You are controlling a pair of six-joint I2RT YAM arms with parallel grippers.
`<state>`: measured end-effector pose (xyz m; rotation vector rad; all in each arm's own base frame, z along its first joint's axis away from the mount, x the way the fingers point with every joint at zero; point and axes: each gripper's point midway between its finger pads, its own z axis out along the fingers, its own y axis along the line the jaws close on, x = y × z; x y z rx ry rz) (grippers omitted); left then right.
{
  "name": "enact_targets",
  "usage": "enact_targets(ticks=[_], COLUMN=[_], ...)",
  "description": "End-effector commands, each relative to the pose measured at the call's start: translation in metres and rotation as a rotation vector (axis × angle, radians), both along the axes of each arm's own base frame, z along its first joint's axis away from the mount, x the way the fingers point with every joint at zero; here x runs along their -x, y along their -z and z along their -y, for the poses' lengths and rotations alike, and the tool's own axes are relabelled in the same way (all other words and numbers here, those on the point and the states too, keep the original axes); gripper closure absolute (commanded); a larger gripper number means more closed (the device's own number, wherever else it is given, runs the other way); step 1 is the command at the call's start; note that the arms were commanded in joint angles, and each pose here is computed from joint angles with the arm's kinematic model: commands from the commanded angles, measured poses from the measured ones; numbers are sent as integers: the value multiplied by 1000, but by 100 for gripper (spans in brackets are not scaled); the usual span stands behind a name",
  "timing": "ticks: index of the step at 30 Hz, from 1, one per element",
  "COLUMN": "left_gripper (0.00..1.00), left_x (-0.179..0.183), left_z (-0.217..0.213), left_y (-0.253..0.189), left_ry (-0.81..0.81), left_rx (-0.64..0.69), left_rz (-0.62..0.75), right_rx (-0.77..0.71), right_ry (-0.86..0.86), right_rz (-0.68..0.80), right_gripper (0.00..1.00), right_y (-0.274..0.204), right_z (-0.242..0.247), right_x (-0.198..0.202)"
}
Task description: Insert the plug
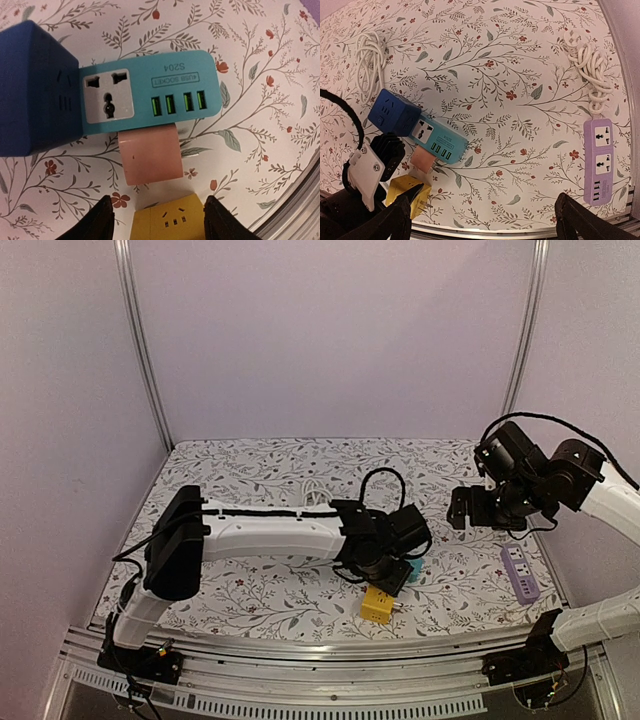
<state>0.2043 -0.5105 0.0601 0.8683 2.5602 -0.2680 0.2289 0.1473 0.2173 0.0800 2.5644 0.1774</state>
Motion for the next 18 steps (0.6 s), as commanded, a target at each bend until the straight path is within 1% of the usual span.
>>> enact_targets(ticks=[1,10,14,18], left_gripper=[39,40,42,49], left_x=[5,-3,-8,-9], left_z=[0,2,-1,0], left_y=[17,31,35,37], left_ry=[9,10,7,22], left_rx=[-41,-56,-68,-70], left_rz=[-27,-38,-27,-19], right_rx=[-5,-5,-9,-8], right_ry=[2,-7,-12,-15], right_rz=[11,0,0,-5], right_gripper=[1,1,1,1], right_y=[-11,-11,-12,-11], right_z=[4,1,0,-1], right_x=[1,1,1,0])
